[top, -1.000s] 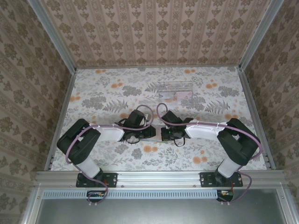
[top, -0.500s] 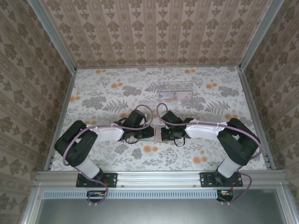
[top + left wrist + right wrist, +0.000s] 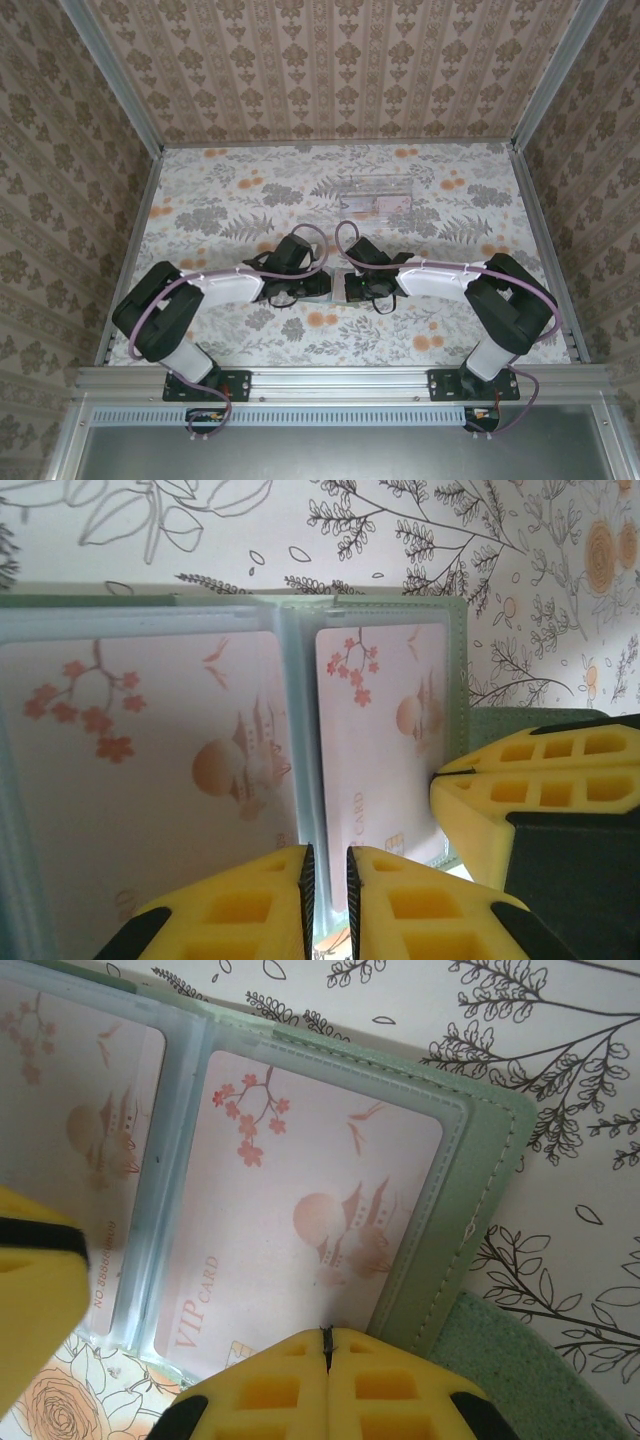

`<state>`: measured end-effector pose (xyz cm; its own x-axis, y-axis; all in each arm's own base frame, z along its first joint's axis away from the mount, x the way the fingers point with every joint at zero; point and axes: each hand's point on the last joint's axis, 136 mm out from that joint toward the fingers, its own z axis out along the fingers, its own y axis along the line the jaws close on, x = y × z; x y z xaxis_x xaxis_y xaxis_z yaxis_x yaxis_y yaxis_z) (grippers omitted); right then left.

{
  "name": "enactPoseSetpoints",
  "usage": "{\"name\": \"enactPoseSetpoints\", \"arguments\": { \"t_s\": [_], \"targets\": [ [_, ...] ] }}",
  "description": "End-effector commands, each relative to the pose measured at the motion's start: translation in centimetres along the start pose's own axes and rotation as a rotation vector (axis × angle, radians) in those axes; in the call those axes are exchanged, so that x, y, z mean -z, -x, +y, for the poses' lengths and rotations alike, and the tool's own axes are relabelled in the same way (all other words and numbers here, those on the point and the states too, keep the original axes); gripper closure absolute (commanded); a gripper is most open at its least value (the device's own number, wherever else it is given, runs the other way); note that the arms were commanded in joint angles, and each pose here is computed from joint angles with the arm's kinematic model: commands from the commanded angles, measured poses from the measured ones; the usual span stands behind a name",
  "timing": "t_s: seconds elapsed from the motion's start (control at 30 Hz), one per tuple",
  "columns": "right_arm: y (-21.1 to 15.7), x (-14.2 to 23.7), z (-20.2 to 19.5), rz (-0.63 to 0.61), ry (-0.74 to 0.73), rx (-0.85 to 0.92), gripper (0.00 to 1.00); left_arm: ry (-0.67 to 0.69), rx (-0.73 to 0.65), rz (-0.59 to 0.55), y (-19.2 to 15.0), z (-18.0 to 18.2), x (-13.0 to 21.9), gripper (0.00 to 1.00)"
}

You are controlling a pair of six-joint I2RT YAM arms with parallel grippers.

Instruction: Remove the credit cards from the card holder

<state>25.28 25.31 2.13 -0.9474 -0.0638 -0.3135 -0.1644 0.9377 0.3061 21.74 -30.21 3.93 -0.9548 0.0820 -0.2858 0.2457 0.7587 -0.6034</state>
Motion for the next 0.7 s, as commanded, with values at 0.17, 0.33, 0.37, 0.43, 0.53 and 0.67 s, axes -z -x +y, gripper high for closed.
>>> {"name": "enactPoseSetpoints", "arguments": {
  "t_s": [0.17,0.33,0.37,0.43,0.53,0.67],
  "targets": [
    [-0.9,-0.5,-1.1,0.026,-0.034,0.001,0.94,0.051,0.003,0.036,-0.2,0.4,-1.2,0.82],
    [-0.2,0.8,-0.7,0.0,-0.029,0.017,0.89,0.099,0.02,0.044,-0.8,1.8,-1.3,0.83],
    [0.0,1.2,-0.7,-0.009,-0.028,0.021,0.88,0.101,0.021,0.046,-1.0,1.9,-1.3,0.83],
    [0.4,1.9,-0.7,-0.026,-0.03,0.028,0.86,0.098,0.022,0.043,-1.0,1.9,-1.2,0.83],
    [0.5,2.2,-0.8,-0.032,-0.034,0.029,0.86,0.075,0.017,0.032,-0.7,1.2,-1.0,0.83],
    [0.0,1.3,-1.1,-0.009,-0.036,0.023,0.9,0.036,-0.005,0.002,0.2,-0.2,0.0,0.83]
  ]
}}
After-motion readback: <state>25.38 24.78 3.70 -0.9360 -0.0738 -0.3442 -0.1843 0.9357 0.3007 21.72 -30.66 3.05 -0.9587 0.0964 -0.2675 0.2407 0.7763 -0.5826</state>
